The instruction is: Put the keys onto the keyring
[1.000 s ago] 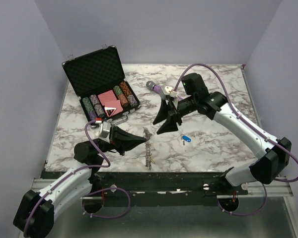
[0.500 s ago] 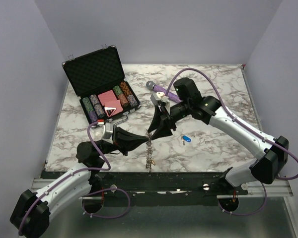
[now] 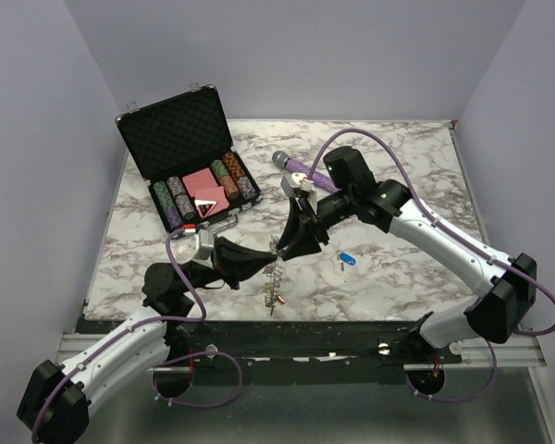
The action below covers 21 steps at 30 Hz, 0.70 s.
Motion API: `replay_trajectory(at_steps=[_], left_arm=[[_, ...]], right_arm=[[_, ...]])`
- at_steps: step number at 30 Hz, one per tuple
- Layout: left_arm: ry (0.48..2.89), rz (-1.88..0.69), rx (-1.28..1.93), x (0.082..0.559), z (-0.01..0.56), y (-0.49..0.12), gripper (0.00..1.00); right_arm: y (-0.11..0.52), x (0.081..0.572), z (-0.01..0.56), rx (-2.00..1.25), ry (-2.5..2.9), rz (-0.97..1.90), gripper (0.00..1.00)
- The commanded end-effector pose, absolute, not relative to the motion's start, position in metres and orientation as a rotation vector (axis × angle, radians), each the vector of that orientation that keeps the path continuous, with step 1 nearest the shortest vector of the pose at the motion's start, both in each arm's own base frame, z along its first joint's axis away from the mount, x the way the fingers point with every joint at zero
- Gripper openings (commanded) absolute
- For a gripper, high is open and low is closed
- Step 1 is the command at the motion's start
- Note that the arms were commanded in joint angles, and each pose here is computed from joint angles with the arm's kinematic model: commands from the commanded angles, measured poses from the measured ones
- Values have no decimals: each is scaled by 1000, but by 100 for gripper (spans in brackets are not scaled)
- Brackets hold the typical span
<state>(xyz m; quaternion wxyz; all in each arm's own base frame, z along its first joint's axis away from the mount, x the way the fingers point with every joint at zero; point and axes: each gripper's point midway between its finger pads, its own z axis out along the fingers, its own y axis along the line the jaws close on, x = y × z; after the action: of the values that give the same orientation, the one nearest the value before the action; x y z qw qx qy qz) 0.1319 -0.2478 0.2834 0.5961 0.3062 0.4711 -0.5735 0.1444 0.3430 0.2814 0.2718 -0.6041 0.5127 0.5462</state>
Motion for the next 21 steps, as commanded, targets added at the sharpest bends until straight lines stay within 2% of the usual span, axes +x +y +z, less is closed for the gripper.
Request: replay_trajectory(at_steps=[1, 11, 16, 19, 21], left_arm=[[1026, -1287, 689, 135, 308, -244, 0], [1023, -1291, 692, 134, 310, -247, 0], [1040, -1281, 694, 136, 307, -248, 0], [1046, -1274, 689, 137, 305, -247, 0], [1047, -1268, 684, 137, 305, -246, 0]], right_arm=[[344, 139, 281, -1627, 1382, 1505, 42], [348, 138, 275, -1625, 1402, 1519, 38], [348, 138, 277, -1623, 1402, 1513, 32], [348, 140, 275, -1623, 1410, 1496, 32], [347, 140, 275, -1623, 1421, 1480, 39]])
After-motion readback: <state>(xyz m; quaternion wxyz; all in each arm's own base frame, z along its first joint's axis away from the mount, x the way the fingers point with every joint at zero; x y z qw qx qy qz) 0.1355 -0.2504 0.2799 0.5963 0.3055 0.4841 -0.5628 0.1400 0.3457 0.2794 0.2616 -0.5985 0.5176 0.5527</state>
